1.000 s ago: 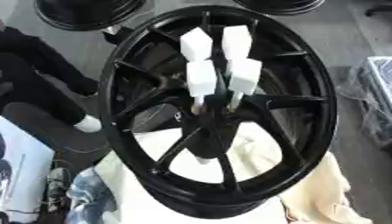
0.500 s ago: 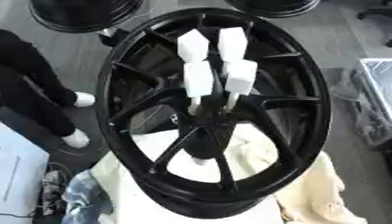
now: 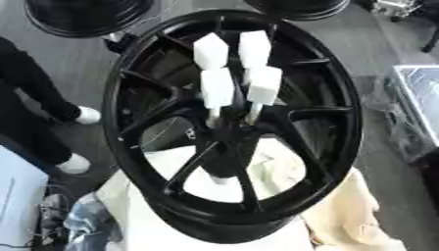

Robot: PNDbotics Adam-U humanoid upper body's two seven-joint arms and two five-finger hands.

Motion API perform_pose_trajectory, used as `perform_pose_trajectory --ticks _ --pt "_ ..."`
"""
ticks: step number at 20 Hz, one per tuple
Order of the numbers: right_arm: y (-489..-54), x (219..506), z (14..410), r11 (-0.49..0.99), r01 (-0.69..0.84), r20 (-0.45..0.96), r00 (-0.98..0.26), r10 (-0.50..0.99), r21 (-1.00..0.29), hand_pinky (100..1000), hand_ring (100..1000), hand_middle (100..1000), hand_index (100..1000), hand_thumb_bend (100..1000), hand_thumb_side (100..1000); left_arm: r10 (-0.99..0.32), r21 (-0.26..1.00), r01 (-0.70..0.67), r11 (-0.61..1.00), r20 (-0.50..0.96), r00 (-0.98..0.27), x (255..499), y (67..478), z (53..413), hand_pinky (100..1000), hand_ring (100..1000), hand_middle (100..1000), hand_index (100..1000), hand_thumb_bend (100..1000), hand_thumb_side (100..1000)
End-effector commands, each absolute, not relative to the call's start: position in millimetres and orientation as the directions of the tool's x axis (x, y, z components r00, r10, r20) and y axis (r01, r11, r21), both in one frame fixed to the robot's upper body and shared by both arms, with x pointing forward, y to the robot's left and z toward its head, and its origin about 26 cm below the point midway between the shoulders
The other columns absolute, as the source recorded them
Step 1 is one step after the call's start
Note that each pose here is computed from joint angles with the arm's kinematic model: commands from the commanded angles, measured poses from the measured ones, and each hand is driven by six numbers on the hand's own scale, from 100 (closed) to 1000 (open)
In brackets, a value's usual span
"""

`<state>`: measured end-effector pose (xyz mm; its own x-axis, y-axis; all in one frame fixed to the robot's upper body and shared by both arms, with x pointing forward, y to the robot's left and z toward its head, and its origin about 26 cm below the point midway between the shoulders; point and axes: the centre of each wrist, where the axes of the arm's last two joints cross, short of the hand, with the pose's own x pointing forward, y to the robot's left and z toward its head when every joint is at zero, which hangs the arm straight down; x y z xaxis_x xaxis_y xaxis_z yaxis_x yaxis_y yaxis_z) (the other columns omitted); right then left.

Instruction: Pull the pin out of the wheel hub.

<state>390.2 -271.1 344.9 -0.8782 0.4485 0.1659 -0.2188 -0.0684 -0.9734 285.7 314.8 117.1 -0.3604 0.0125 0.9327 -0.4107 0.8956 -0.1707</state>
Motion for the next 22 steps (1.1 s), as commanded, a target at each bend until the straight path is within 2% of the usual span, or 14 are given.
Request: perform_pose_trajectory --ticks 1,4,6,7,10,11,14,19,22 --pt "-263 386 350 -0.132 -0.211 0.135 -0.892 0.432 -0.969 970 893 834 938 100 587 -0.025 -0.151 -0.43 0.89 0.927 -0.375 284 323 124 698 711 733 711 201 874" --pt "-253 374 353 -0.146 -0.225 0.148 -0.901 0.408 -0.963 964 882 826 938 100 587 -0.025 -0.15 -0.436 0.887 0.929 -0.37 284 325 123 698 711 734 711 200 875" --pt "-245 364 359 -0.158 -0.197 0.119 -0.908 0.401 -0.968 937 829 795 914 100 555 -0.025 -0.149 -0.441 0.885 0.93 -0.366 283 325 122 698 712 734 711 200 877" --pt "-240 358 363 -0.157 -0.171 0.096 -0.913 0.396 -0.973 906 766 747 888 100 500 -0.024 -0.15 -0.443 0.884 0.931 -0.363 283 326 121 698 712 734 711 200 880" --pt "-228 343 368 -0.149 -0.103 0.037 -0.919 0.392 -0.983 874 711 702 874 100 457 -0.02 -0.15 -0.445 0.883 0.935 -0.355 282 325 118 698 712 734 711 201 882" --pt "-224 338 368 -0.162 -0.088 0.018 -0.919 0.393 -0.983 857 696 701 873 100 467 -0.019 -0.151 -0.445 0.883 0.935 -0.354 282 325 118 698 712 733 710 202 882" --pt "-213 329 362 -0.194 -0.081 -0.003 -0.918 0.397 -0.978 855 702 716 875 100 473 -0.019 -0.151 -0.447 0.882 0.935 -0.353 282 326 118 698 712 732 710 202 884" --pt "-206 325 354 -0.19 -0.121 0.03 -0.907 0.42 -0.974 862 780 746 874 100 456 -0.015 -0.152 -0.444 0.883 0.936 -0.351 283 325 117 698 713 730 707 204 887" --pt "-204 326 351 -0.181 -0.132 0.041 -0.899 0.436 -0.975 860 778 750 877 100 445 -0.012 -0.152 -0.441 0.884 0.938 -0.348 283 324 116 698 713 729 705 204 889"
